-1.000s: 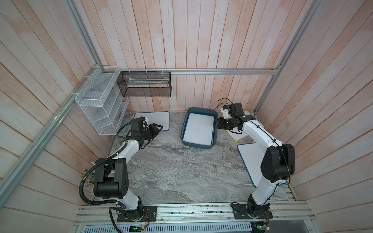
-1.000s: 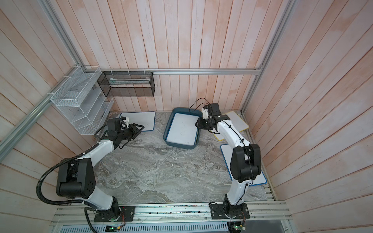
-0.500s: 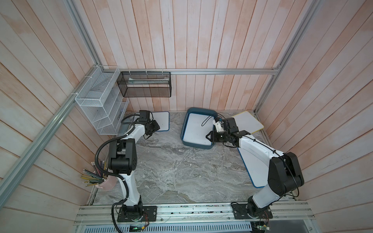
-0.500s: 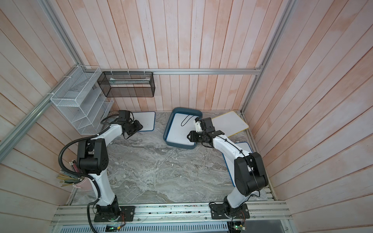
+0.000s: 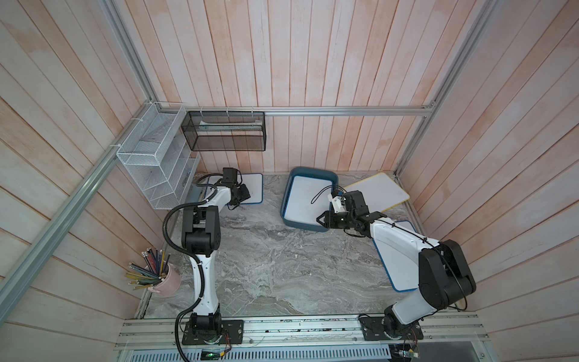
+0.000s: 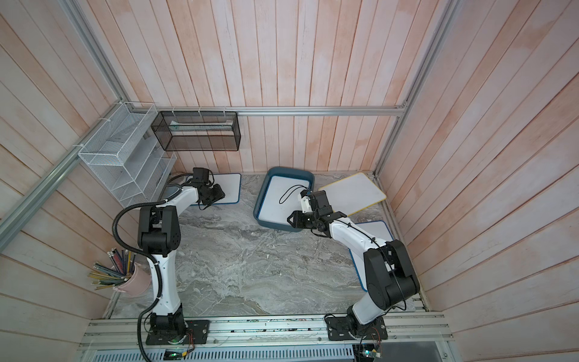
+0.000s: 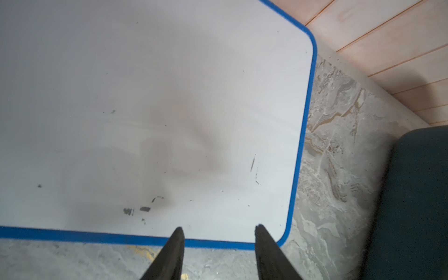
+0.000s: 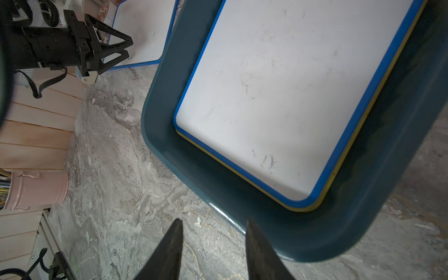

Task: Put the whiteboard into the storage box
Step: Move the whiteboard to the center of the board.

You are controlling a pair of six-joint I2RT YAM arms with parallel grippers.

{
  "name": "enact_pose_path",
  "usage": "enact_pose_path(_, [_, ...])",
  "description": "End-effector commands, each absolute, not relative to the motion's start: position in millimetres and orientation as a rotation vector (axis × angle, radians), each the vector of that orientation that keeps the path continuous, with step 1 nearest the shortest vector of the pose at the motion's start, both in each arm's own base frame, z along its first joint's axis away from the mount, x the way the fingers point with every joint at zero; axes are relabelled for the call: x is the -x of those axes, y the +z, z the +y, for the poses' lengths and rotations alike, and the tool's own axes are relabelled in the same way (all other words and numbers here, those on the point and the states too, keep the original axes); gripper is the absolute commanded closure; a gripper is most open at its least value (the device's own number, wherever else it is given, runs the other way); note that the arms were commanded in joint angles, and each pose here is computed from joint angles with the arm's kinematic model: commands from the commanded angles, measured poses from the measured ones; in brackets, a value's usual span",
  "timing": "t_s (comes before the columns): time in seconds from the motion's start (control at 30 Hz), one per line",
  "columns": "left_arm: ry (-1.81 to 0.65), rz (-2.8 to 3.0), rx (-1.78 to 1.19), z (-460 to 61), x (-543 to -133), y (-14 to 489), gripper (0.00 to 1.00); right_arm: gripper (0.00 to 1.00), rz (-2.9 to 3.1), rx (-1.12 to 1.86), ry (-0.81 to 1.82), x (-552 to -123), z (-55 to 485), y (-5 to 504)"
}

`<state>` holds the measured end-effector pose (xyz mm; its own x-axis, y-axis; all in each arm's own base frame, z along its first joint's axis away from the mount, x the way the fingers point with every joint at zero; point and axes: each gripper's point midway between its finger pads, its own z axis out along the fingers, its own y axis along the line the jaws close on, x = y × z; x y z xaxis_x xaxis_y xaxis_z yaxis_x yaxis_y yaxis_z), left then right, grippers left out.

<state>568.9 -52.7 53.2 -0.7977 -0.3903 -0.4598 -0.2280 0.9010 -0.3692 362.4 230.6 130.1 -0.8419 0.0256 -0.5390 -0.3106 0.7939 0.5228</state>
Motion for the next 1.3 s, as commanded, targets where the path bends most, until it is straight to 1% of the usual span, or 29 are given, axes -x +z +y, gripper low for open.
enact_pose_path(0.0, [-0.388, 2.549, 0.417, -55, -569, 44, 0.5, 0.56, 2.412, 0.214, 0.873, -362, 235, 140])
enact_pose_path(0.23, [-0.391, 2.623, 0.416, -59, -557, 17, 0.5, 0.57, 2.404, 0.22, 0.878, -364, 237, 144])
enact_pose_path(0.43, [-0.378, 2.685, 0.39, -64, -537, 1, 0.51, 0.57, 2.406, 0.225, 0.873, -363, 237, 144])
enact_pose_path(0.73, [-0.36, 2.772, 0.402, -70, -488, -11, 0.51, 0.57, 2.394, 0.234, 0.886, -365, 239, 147])
enact_pose_path(0.83, [-0.399, 2.78, 0.409, -76, -472, -9, 0.52, 0.57, 2.393, 0.237, 0.898, -366, 241, 146])
enact_pose_path(1.03, [-0.444, 2.844, 0.404, -92, -422, -8, 0.52, 0.57, 2.394, 0.244, 0.907, -365, 243, 145])
enact_pose_path(1.27, [-0.454, 2.943, 0.462, -93, -342, -19, 0.52, 0.57, 2.398, 0.274, 0.94, -367, 254, 144])
